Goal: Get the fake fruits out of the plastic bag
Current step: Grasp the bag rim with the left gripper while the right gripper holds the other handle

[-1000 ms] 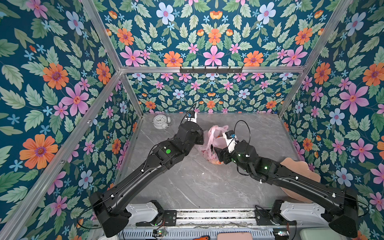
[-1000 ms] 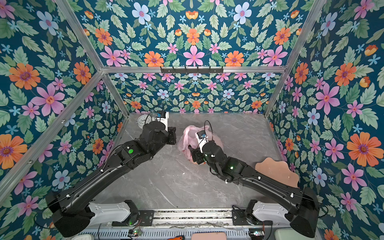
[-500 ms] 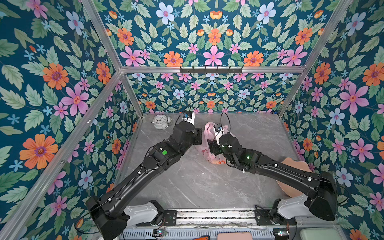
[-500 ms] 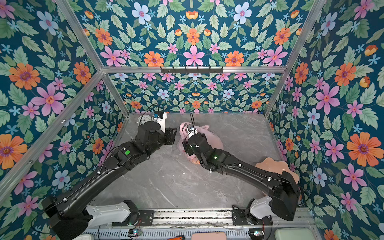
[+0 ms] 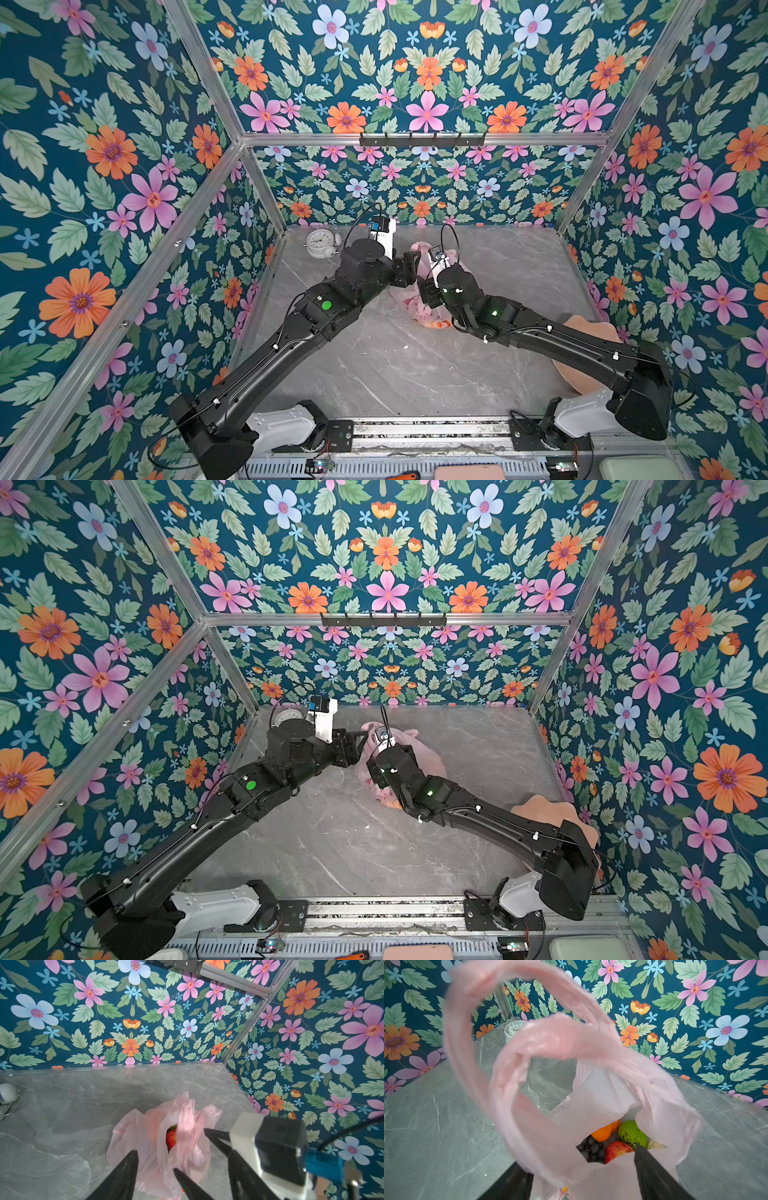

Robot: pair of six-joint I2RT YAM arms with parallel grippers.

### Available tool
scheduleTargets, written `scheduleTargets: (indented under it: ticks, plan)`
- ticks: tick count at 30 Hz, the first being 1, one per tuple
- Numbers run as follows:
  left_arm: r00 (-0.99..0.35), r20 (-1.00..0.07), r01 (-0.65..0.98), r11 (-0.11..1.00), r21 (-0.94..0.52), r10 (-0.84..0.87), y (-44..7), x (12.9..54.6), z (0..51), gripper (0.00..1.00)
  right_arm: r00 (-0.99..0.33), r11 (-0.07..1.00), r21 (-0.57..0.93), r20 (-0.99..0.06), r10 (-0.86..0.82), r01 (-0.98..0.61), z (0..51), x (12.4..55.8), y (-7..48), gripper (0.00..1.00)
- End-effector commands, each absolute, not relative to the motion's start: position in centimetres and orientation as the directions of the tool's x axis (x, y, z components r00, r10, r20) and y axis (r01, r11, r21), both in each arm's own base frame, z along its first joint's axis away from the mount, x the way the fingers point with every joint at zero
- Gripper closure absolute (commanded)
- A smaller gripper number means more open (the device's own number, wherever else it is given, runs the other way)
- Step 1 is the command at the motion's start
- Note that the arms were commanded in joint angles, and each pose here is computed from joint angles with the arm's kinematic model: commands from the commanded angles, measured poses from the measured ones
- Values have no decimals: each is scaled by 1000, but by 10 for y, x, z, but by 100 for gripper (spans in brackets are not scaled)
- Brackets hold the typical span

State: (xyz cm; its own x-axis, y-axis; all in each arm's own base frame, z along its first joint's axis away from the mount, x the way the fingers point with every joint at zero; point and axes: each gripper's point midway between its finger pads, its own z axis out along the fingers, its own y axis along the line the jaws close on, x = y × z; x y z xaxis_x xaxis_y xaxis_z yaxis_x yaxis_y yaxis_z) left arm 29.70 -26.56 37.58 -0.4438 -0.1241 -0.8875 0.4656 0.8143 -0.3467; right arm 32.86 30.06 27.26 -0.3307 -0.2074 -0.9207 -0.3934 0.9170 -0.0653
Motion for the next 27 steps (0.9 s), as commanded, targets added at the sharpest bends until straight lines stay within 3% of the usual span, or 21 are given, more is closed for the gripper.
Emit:
scheduleTargets:
  ticks: [1,10,13,17,23,27]
  plan:
    - [-451,-882,470,804,-364,-135,-275,304,378,34,-318,920,-41,-931,-176,-389,279,329,302,25]
    - [-467,-872,439,819,-370,-144,-279,320,370,59,-323,920,-34,-931,-172,-391,276,327,300,25]
    - [-486,-864,440,818,-370,-130,-282,324,362,61,-321,921,-33,-932,-169,-388,276,327,299,25]
    - [-506,-855,442,818,-367,-110,-287,325,352,57,-321,922,-36,-932,-171,-385,276,327,299,25]
    - [-511,-851,417,832,-366,-119,-280,332,347,76,-327,918,-12,-932,-154,-397,285,322,297,25]
    - [-507,-853,425,823,-376,-128,-280,332,349,83,-335,911,26,-934,-124,-412,294,315,295,25]
